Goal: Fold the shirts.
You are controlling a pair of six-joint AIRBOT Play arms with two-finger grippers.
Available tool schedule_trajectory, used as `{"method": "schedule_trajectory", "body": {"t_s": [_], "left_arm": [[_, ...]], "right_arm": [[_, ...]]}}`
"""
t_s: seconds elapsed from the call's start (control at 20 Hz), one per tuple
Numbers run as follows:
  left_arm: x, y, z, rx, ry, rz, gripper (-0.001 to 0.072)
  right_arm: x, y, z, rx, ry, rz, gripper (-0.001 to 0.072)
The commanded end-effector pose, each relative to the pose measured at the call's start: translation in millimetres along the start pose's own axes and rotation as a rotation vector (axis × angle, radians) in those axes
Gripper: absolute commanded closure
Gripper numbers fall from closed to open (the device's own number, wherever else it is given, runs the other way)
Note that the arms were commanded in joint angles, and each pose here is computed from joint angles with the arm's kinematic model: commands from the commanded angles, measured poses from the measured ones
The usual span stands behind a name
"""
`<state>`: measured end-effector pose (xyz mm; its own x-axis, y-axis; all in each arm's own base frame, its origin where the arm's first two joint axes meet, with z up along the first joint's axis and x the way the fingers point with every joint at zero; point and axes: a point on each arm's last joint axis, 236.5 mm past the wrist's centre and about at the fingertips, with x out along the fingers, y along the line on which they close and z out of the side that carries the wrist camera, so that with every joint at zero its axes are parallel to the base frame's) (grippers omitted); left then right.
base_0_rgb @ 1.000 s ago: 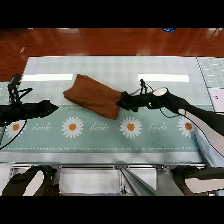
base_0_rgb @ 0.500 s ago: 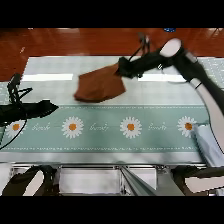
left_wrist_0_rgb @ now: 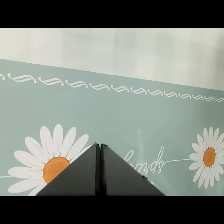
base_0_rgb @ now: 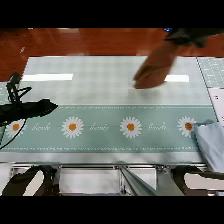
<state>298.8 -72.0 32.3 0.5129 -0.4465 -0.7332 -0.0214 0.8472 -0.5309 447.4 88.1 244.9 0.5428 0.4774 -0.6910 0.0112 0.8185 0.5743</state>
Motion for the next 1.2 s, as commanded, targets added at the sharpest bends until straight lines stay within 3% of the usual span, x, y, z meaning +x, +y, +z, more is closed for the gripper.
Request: {"method": "schedule_trajectory", "body": {"t_s": [0.0,0.25,0.65,0.85,1.05,1.15], "left_arm": [[0.1,0.0,2.8,0.002,-0.012,0.000,0.0686],[0.0,2.4,13.8,0.024,-0.059,0.012,0.0685],[-0.3,3.6,22.6,0.047,-0.097,0.022,0.0686],[5.6,-11.2,14.3,0.089,-0.068,-0.004,0.0686],[10.2,-24.1,15.3,0.128,-0.082,-0.021,0.0685],[11.4,-23.1,18.3,0.126,-0.093,-0.017,0.0685]], "right_arm": [[-79.6,-57.9,0.5,0.121,-0.080,-0.161,0.0692],[-149.1,-131.9,-38.1,0.273,-0.043,-0.398,0.0693],[-214.9,-174.4,-75.0,0.391,-0.163,-0.554,0.0692],[-235.8,-237.5,-171.6,0.551,-0.053,-0.797,0.0692],[-281.0,-278.6,-294.2,0.826,0.039,-1.111,0.0691],[-278.9,-280.8,-328.8,0.950,0.048,-1.145,0.0689]]}}
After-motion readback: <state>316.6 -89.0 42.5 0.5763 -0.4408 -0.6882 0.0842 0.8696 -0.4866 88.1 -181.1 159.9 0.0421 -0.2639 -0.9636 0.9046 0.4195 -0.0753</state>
